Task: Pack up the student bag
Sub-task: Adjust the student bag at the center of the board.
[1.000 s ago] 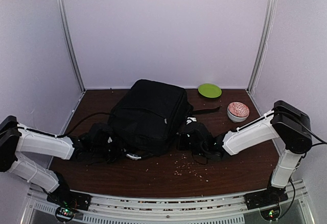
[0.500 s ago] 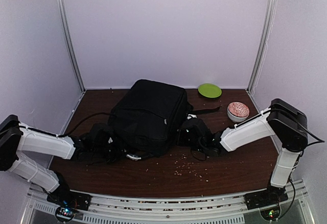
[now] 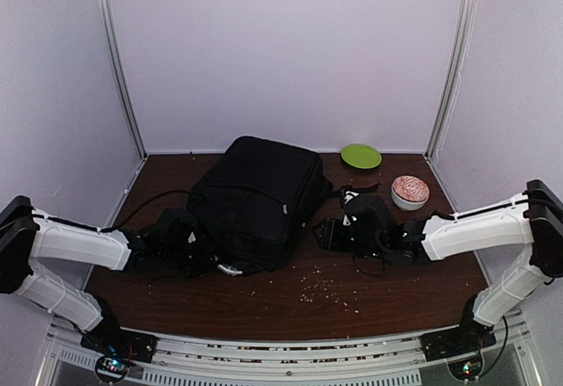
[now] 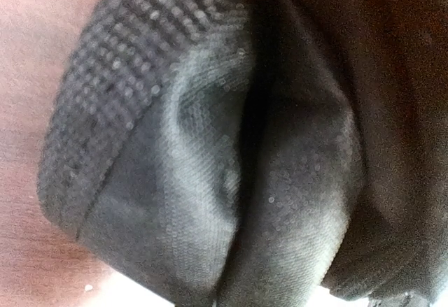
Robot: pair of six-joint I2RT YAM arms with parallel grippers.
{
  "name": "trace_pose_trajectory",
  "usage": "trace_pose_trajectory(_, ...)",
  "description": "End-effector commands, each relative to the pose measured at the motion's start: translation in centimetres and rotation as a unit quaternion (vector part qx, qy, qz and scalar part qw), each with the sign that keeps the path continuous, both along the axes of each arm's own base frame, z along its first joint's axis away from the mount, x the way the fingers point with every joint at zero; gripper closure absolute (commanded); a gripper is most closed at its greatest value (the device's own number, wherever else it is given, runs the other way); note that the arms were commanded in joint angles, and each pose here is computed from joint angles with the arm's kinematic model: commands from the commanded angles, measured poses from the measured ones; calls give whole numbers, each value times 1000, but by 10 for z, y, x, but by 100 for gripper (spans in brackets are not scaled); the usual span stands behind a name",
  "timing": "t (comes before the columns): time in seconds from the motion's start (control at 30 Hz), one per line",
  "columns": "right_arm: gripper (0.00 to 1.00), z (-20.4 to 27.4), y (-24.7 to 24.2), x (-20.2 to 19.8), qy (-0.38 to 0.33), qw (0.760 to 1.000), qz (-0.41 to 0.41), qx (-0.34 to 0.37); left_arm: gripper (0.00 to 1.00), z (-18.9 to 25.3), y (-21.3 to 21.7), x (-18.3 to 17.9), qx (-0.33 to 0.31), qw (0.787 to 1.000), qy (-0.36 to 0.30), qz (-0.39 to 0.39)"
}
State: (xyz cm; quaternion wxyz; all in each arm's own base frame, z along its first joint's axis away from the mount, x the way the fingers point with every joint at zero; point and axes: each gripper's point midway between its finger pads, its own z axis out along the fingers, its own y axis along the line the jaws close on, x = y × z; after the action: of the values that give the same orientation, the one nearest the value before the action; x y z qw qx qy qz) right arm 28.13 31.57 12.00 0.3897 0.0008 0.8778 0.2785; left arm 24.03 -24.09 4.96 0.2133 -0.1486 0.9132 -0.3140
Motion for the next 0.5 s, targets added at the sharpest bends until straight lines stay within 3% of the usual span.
trace_pose_trajectory(0.0,43,8,-21,-12,8,1000,-7,-3,97,29,7,3,46,995,-73,-46)
trace_pose_trajectory(0.23,48,40,-22,5,-26,999,-35,29,100,37,61,-4,137,986,-94,-1)
trace_pose_trajectory(0.47,50,40,-29,-1,-24,998,-39,35,100,45,110,12,135,985,-90,59)
